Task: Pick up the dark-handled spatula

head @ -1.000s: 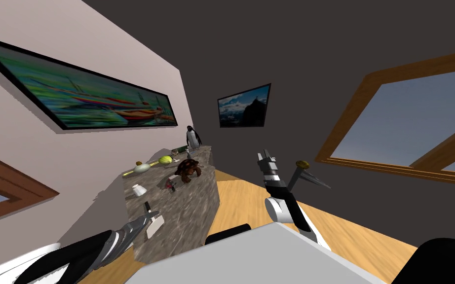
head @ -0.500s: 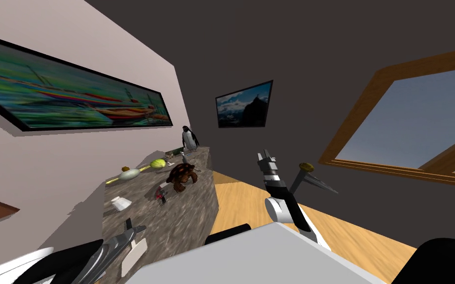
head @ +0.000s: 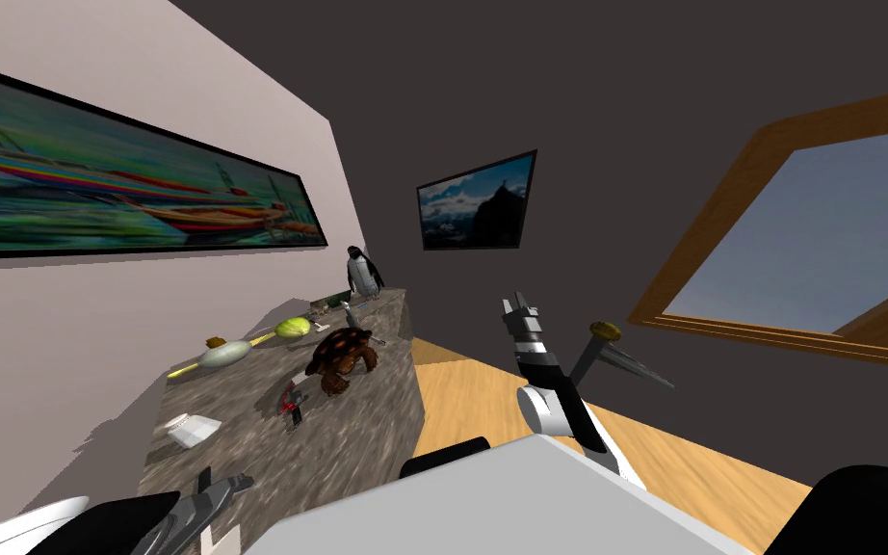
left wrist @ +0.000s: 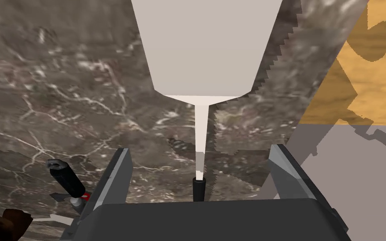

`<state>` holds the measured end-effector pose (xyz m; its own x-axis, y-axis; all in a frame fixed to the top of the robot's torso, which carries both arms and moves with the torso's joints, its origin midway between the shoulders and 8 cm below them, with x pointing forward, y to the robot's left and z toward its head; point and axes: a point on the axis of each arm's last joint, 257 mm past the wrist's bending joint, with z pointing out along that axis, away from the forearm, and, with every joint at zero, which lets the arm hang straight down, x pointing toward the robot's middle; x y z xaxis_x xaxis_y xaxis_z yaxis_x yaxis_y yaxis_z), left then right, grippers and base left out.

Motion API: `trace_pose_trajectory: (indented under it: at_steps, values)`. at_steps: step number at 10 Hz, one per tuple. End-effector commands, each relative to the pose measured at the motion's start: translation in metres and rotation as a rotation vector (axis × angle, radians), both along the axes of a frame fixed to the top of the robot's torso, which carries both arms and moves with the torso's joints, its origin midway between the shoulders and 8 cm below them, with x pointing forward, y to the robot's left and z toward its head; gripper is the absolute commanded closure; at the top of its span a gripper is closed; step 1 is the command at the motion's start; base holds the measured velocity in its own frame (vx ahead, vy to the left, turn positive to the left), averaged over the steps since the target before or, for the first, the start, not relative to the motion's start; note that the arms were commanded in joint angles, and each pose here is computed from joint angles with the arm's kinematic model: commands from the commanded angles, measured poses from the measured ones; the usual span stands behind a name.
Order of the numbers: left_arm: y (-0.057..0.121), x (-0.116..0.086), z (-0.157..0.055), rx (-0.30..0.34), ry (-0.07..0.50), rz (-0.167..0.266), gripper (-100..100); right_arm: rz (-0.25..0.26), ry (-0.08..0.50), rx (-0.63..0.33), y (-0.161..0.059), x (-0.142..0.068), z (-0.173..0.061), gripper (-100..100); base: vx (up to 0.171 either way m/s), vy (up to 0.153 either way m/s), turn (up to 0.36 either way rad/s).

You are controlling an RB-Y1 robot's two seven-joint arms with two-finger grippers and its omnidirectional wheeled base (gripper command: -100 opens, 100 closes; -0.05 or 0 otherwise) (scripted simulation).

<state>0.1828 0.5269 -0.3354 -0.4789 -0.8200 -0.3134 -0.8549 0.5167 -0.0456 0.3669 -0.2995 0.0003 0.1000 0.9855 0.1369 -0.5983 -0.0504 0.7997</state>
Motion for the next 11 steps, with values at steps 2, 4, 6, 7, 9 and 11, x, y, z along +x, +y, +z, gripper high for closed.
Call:
trace_pose_trajectory:
  at_steps: [2,4,6,7,9,11]
  values:
    - [0.001,-0.002,0.0,0.004,0.006,0.0,0,0.0,0.0,0.0,0.0,0.0,0.0,0,0.027,0.002,-0.004]
    - [0.01,-0.012,-0.012,0.003,0.003,0.016,-100,0.0,0.0,0.0,0.0,0.0,0.0,0,0.022,-0.005,-0.07]
    - [0.016,-0.022,-0.021,0.003,0.003,0.028,-100,0.0,0.0,0.0,0.0,0.0,0.0,0,0.022,-0.005,-0.072]
    - [0.014,-0.017,-0.018,0.003,0.003,0.026,-100,0.0,0.0,0.0,0.0,0.0,0.0,0,0.007,0.0,-0.008]
    - [0.014,-0.017,-0.019,0.003,0.004,0.025,100,0.0,0.0,0.0,0.0,0.0,0.0,0,-0.001,0.001,0.008]
    - [0.014,-0.017,-0.019,0.003,0.004,0.025,100,0.0,0.0,0.0,0.0,0.0,0.0,0,0.001,-0.001,-0.006]
